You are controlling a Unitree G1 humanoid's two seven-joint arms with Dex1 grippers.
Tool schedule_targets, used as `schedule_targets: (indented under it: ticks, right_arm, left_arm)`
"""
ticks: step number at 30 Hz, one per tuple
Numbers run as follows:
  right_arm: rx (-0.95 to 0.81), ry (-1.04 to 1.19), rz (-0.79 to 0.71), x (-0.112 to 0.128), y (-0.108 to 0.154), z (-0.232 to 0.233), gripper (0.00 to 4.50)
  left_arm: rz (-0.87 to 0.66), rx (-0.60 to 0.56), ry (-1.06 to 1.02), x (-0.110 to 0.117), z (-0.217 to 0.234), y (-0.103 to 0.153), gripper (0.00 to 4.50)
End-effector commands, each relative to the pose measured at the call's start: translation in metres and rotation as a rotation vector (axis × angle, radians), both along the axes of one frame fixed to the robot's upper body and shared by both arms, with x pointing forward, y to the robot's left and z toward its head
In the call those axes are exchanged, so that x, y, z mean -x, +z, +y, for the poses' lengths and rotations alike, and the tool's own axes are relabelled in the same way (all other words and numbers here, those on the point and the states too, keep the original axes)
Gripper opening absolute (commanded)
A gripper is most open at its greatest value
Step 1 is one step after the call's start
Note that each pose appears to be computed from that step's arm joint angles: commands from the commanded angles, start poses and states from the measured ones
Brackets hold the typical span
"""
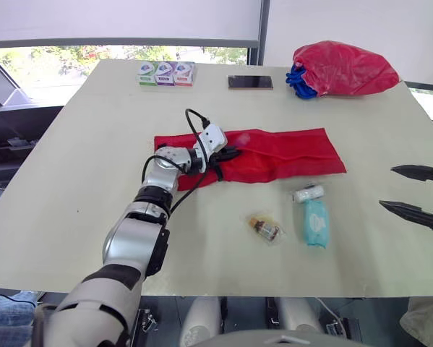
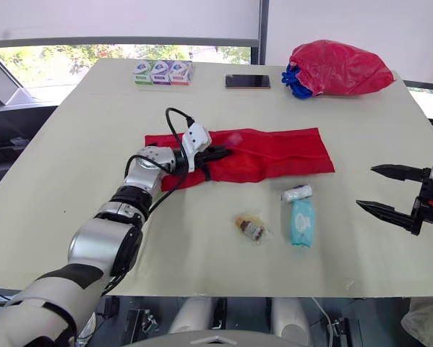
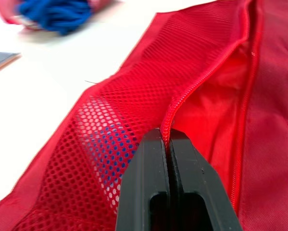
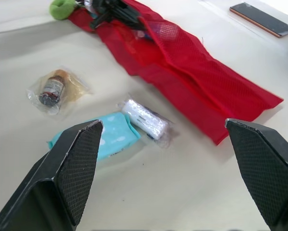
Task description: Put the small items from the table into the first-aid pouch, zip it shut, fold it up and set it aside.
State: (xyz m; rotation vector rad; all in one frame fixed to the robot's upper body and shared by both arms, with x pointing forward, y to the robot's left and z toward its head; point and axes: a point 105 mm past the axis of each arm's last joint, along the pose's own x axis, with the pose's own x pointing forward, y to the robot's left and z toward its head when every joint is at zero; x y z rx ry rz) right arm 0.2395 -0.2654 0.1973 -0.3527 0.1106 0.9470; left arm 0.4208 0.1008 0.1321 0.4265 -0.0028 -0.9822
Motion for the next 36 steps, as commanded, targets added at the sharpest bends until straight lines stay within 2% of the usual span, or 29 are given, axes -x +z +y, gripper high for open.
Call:
schedule_targets:
  ticks: [1, 9, 13, 17, 22, 29, 31, 36]
  right_arm:
    - [0.001, 0.029, -0.05, -0.002, 0.013, 0.005, 4.34]
    - [0.071, 0.067, -0.024, -0.017, 0.003, 0.014, 4.34]
    - [0.145, 0.083, -0.02, -0.04, -0.011, 0.023, 4.34]
    - [0.298, 0.174, -0.031, -0.068, -0.033, 0.041, 4.34]
    - [0.435, 0.289, -0.008, -0.09, -0.054, 0.06, 4.34]
    - [0.561, 0.439, 0.017, -0.103, -0.077, 0.079, 4.34]
    - [0.588, 0.46, 0.013, -0.104, -0.079, 0.079, 3.84]
    - [0.617, 0.45, 0.023, -0.108, -0.077, 0.072, 1.77]
  left_arm:
    - [-0.064, 0.004, 0.032, -0.006, 0.007, 0.017, 0.0]
    - [-0.052, -0.014, -0.024, 0.0, 0.005, 0.012, 0.0]
    - [-0.048, -0.033, -0.058, 0.004, 0.0, 0.007, 0.0]
    - [-0.052, -0.04, -0.068, 0.004, -0.004, 0.008, 0.0]
    - [-0.059, -0.044, -0.07, 0.003, -0.006, 0.01, 0.0]
    - [-0.067, -0.045, -0.076, 0.004, -0.007, 0.01, 0.0]
    - [-0.07, -0.047, -0.075, 0.004, -0.006, 0.011, 0.0]
    - [-0.073, -0.047, -0.069, 0.004, -0.004, 0.011, 0.0]
